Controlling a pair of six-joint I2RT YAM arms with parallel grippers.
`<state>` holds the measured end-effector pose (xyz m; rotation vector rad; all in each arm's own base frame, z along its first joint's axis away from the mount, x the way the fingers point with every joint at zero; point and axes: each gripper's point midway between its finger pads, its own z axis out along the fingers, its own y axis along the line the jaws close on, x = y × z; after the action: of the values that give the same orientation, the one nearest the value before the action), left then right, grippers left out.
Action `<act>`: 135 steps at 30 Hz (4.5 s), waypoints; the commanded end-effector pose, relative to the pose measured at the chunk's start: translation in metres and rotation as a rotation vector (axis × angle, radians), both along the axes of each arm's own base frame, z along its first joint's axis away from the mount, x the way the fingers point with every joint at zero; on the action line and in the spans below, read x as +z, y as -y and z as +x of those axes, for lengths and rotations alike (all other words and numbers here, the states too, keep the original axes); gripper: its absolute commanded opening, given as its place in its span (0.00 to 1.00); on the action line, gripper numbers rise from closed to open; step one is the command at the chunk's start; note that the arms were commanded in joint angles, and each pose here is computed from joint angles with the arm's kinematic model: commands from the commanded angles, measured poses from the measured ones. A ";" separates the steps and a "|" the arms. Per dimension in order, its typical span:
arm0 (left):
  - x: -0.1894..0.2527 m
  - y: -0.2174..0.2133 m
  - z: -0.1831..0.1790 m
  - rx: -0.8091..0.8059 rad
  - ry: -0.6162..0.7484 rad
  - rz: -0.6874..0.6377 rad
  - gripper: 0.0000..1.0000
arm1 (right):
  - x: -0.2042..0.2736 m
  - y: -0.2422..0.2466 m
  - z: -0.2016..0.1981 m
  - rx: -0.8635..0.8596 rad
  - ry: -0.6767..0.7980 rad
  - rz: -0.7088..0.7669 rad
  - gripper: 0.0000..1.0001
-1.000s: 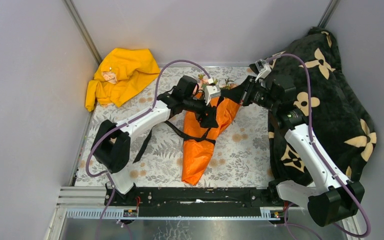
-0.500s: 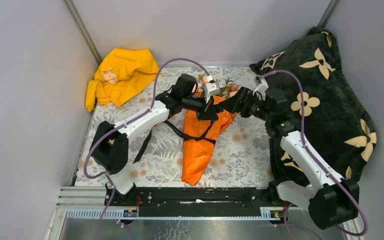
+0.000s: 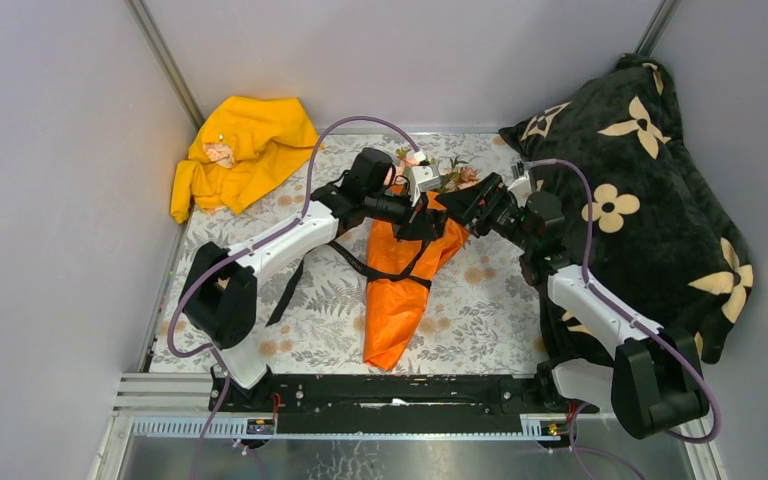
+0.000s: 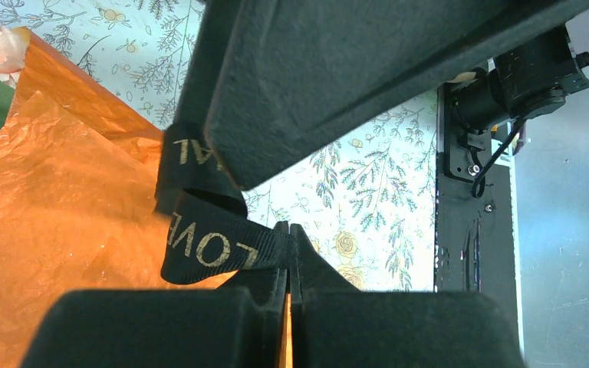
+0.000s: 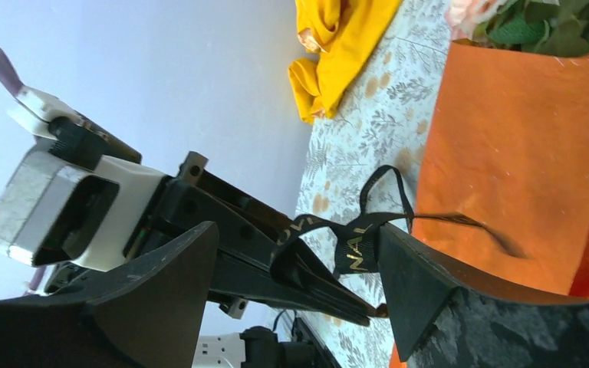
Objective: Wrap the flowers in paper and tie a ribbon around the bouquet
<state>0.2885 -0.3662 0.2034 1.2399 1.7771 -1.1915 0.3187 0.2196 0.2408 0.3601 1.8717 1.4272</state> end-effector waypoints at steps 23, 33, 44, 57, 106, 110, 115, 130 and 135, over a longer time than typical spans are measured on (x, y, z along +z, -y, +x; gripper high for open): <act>0.005 0.005 0.003 -0.015 0.018 -0.031 0.00 | -0.022 -0.034 0.025 0.036 -0.172 0.176 0.31; -0.018 -0.023 -0.001 -0.019 0.083 0.148 0.57 | -0.020 -0.007 0.028 -0.088 -0.097 -0.064 0.00; -0.119 -0.235 0.060 0.265 0.245 0.819 0.99 | 0.020 0.011 0.021 -0.079 0.089 -0.320 0.00; -0.215 -0.299 0.072 0.383 0.053 0.982 0.83 | 0.047 0.004 0.023 -0.014 0.175 -0.362 0.00; -0.135 -0.360 0.038 0.710 0.058 0.817 0.00 | 0.104 0.167 0.067 -0.477 0.165 -0.355 0.00; -0.181 -0.423 -0.008 0.756 -0.057 0.898 0.00 | 0.064 0.284 0.015 -0.786 0.046 -0.315 0.00; -0.208 -0.466 -0.041 0.782 -0.097 0.993 0.00 | 0.026 0.351 -0.010 -0.948 -0.077 -0.214 0.00; -0.224 -0.487 -0.053 0.776 -0.098 1.047 0.00 | 0.032 0.387 -0.003 -0.990 -0.101 -0.237 0.00; -0.169 -0.408 -0.033 0.670 -0.108 0.821 0.00 | 0.020 0.273 0.021 -0.712 -0.109 -0.522 0.00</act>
<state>0.2742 0.0811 0.0121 0.7940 2.5195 0.0300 0.3219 -0.1007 0.2231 1.0783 1.7833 0.5906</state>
